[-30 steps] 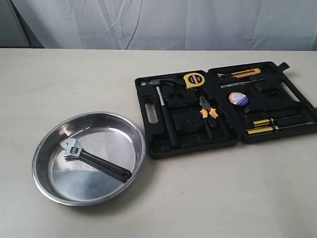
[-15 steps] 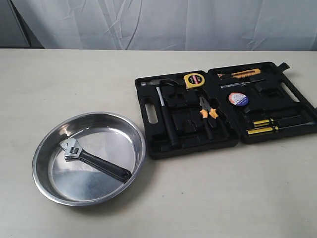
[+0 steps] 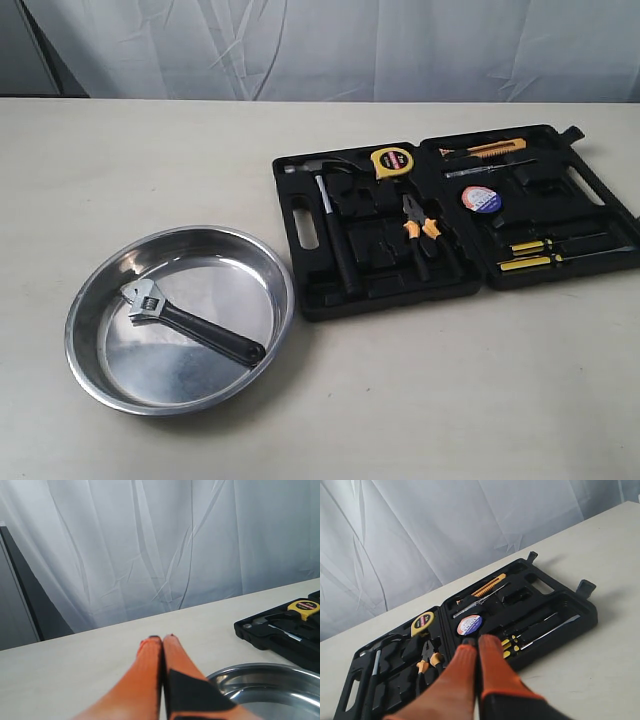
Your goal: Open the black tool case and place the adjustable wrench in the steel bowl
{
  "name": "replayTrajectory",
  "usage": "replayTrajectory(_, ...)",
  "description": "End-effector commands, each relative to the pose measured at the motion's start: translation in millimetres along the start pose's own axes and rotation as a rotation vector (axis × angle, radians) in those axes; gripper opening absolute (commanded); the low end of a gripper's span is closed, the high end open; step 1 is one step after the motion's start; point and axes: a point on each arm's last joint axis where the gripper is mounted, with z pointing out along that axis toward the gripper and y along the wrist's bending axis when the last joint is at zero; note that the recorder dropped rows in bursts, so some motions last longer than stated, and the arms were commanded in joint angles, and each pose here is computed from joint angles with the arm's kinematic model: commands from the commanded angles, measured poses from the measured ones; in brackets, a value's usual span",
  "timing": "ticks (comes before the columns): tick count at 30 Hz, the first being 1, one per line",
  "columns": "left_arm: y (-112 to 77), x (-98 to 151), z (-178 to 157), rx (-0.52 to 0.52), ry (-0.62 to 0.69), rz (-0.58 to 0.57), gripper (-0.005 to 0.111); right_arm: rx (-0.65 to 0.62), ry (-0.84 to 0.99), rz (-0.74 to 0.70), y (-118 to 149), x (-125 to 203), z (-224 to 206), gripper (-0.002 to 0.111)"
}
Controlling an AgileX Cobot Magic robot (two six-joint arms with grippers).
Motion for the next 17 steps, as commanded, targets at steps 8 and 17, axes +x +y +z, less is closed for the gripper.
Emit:
replayTrajectory(8,-0.4,0.5,-0.4,0.006,-0.003,-0.001,0.0,0.009,-0.002,-0.005,-1.0,0.6,-0.3,-0.001)
replayTrajectory(17,-0.4,0.5,-0.4,0.006,-0.003,-0.001,0.0,0.011,0.0,-0.005,-1.2,0.8,-0.3,-0.001)
